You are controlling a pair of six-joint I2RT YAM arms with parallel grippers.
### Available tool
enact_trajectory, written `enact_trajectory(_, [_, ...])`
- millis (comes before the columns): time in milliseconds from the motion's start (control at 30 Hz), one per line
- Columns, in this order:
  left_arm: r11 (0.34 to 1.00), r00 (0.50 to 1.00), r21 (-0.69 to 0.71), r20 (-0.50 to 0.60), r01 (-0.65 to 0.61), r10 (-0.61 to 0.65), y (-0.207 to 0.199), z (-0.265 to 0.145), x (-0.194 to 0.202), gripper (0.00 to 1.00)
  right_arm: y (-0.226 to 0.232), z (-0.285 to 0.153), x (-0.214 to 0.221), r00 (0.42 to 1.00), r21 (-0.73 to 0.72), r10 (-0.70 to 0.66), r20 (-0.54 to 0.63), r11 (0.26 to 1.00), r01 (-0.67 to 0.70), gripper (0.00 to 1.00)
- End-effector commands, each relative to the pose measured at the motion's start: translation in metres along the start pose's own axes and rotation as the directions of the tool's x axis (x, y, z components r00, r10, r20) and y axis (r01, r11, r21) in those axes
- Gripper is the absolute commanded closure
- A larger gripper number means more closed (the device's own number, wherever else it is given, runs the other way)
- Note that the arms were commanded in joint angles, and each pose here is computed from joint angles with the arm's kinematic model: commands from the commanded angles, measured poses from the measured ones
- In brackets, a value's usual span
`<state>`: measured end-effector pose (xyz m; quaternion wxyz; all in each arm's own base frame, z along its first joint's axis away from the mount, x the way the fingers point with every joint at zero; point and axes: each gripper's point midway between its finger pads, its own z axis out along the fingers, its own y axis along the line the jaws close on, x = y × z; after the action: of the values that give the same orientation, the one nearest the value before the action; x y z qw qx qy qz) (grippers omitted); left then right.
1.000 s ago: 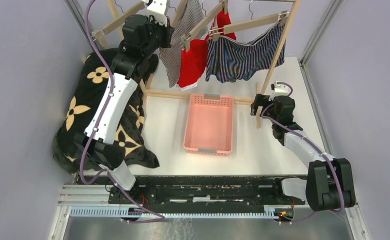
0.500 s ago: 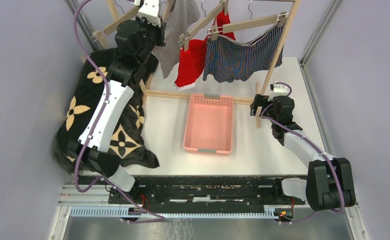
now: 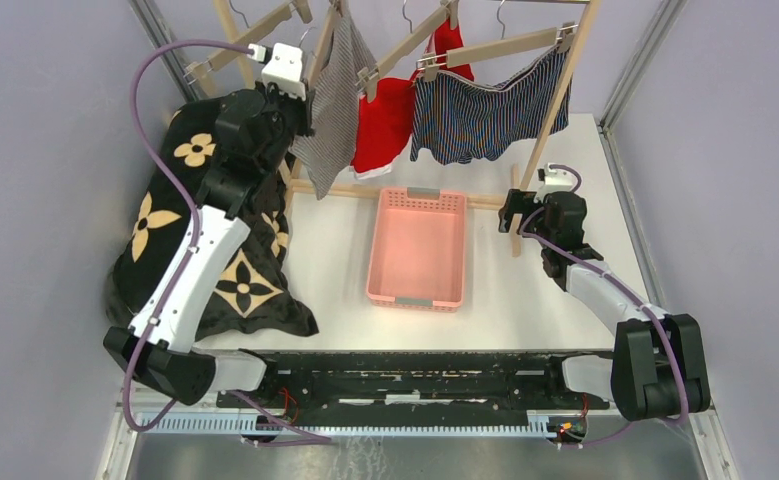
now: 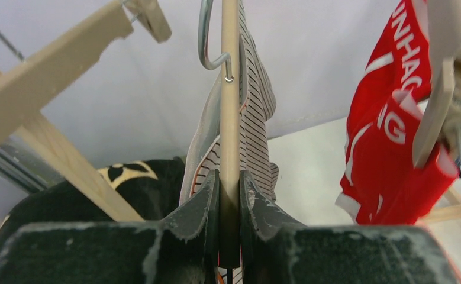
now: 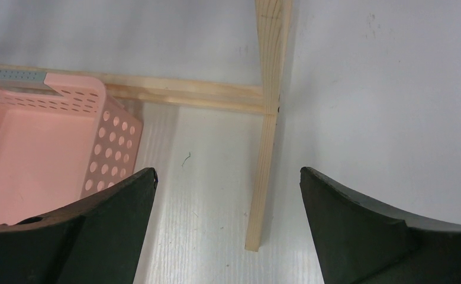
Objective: Remove the underwear clipped to the hanger
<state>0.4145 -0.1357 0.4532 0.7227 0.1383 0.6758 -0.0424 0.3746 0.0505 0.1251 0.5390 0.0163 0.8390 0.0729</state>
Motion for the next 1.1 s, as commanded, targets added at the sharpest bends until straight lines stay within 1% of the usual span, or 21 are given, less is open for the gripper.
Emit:
enact_trajectory(0, [0.998,0.999,-0.043,0.041,0.036,-0.035,0.009,-0.027,-0.003,0.97,0.009,0.002,-0.023,0.998,-0.023,-0.002,0.056,1.000,0.004,0.00])
enact_trajectory(100, [0.997,0.998,-0.041,-0.009,0.066,-0.067,0.005,-0.046,0.035,0.97,0.014,0.001,-0.028,0.998,-0.045,0.002,0.063,0.999,0.001,0.00])
enact_trajectory(133, [0.995,0.996,-0.054,-0.037,0.080,-0.082,0.005,-0.053,0.053,0.97,0.017,0.001,-0.030,0.998,-0.057,0.004,0.066,0.998,-0.001,0.00])
enact_trajectory(300, [0.985,0.978,-0.089,-0.140,0.145,-0.157,-0.004,-0.083,0.103,0.97,0.033,0.000,-0.043,0.997,-0.121,0.016,0.071,0.993,-0.008,0.00])
enact_trajectory(400, [0.979,0.950,-0.035,-0.238,0.199,-0.202,-0.025,-0.097,0.133,0.97,0.042,-0.002,-0.052,0.996,-0.152,0.014,0.083,0.988,-0.002,0.00])
enact_trajectory(467, [0.969,0.924,0.043,-0.314,0.244,-0.219,-0.045,-0.109,0.152,0.97,0.049,-0.004,-0.058,0.996,-0.181,0.017,0.092,0.983,0.000,0.00])
enact_trajectory(500, [0.959,0.913,0.071,-0.334,0.273,-0.235,-0.052,-0.116,0.156,0.97,0.053,-0.004,-0.061,0.995,-0.200,0.021,0.093,0.980,-0.002,0.00])
enact_trajectory(567, [0.932,0.899,0.146,-0.349,0.331,-0.264,-0.069,-0.131,0.159,0.97,0.063,-0.006,-0.066,0.995,-0.243,0.030,0.095,0.970,-0.006,0.00])
enact_trajectory(633, [0.901,0.896,0.224,-0.339,0.373,-0.286,-0.082,-0.148,0.153,0.97,0.073,-0.008,-0.073,0.994,-0.285,0.040,0.100,0.958,-0.010,0.00])
enact_trajectory(733, [0.867,0.902,0.302,-0.306,0.396,-0.305,-0.088,-0.174,0.135,0.97,0.090,-0.012,-0.085,0.992,-0.361,0.055,0.114,0.933,-0.010,0.00])
enact_trajectory(800, [0.843,0.904,0.362,-0.313,0.398,-0.293,-0.094,-0.192,0.123,0.97,0.104,-0.015,-0.095,0.991,-0.425,0.062,0.116,0.905,-0.007,0.00])
enact_trajectory(967, [0.789,0.900,0.466,-0.363,0.401,-0.243,-0.107,-0.225,0.111,0.97,0.148,-0.033,-0.120,0.989,-0.621,0.081,0.122,0.784,0.012,0.00])
enact_trajectory(1067, [0.777,0.891,0.477,-0.391,0.410,-0.230,-0.110,-0.233,0.118,0.97,0.174,-0.049,-0.136,0.986,-0.734,0.101,0.130,0.678,0.027,0.00])
